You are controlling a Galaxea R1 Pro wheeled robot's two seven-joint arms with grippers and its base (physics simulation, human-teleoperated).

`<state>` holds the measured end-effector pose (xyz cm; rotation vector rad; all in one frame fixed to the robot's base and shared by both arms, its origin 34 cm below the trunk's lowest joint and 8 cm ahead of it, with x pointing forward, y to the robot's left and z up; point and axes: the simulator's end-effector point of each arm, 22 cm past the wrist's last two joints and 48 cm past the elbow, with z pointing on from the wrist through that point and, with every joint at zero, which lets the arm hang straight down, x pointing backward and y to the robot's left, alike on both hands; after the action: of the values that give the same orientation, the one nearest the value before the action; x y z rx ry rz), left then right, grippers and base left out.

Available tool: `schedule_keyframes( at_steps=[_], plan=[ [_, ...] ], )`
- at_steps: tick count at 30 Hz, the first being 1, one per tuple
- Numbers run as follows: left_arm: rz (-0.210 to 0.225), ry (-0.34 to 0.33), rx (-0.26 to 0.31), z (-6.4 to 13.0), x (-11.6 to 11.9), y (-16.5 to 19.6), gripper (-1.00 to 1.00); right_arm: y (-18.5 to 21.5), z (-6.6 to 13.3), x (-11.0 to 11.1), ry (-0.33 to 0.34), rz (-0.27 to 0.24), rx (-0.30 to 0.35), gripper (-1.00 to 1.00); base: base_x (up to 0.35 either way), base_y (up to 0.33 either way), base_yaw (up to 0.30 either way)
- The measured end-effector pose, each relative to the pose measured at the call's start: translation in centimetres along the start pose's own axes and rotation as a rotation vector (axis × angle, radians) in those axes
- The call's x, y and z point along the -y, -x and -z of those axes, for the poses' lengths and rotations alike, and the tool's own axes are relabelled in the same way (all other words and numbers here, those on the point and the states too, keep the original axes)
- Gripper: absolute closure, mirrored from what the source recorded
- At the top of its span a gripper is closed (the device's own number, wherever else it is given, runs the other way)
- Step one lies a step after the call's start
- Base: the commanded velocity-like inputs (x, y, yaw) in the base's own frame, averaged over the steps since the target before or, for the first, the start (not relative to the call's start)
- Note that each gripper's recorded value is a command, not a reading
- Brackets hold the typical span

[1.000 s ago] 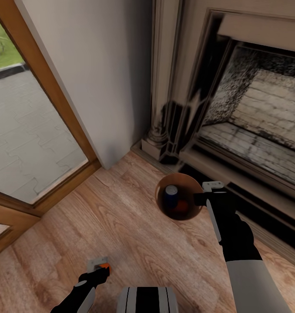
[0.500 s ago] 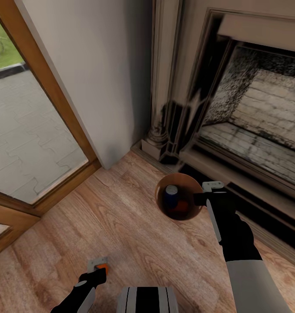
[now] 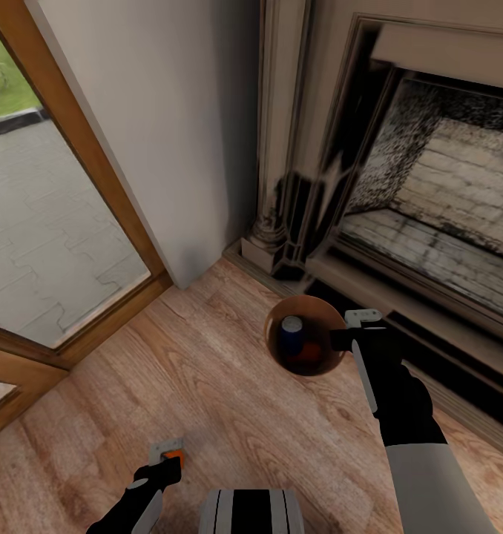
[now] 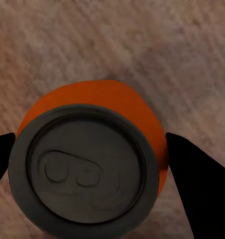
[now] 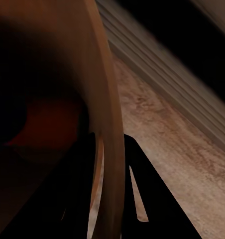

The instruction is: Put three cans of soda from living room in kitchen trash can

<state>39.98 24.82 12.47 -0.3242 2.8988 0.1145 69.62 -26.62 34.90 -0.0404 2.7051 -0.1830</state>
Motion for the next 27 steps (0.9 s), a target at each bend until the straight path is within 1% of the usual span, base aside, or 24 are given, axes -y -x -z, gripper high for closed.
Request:
schedule_keyframes(
  at_steps=[3,25,27],
  plan=[
    [-0.002,0.0,0.0,0.0,0.0,0.0,1.0,0.0,0.0,0.0,0.0,0.0,0.0,1.0,0.0,0.0,0.0],
    [-0.002,0.0,-0.001,4.5,0.0,2.2,1.0,3.1,3.9,0.6,0.001,0.001,0.0,1.0,0.0,0.0,0.0],
    [-0.002,0.0,-0.001,4.5,0.0,2.2,1.0,3.1,3.9,0.6,0.002,0.001,0.0,1.0,0.0,0.0,0.0]
  ],
)
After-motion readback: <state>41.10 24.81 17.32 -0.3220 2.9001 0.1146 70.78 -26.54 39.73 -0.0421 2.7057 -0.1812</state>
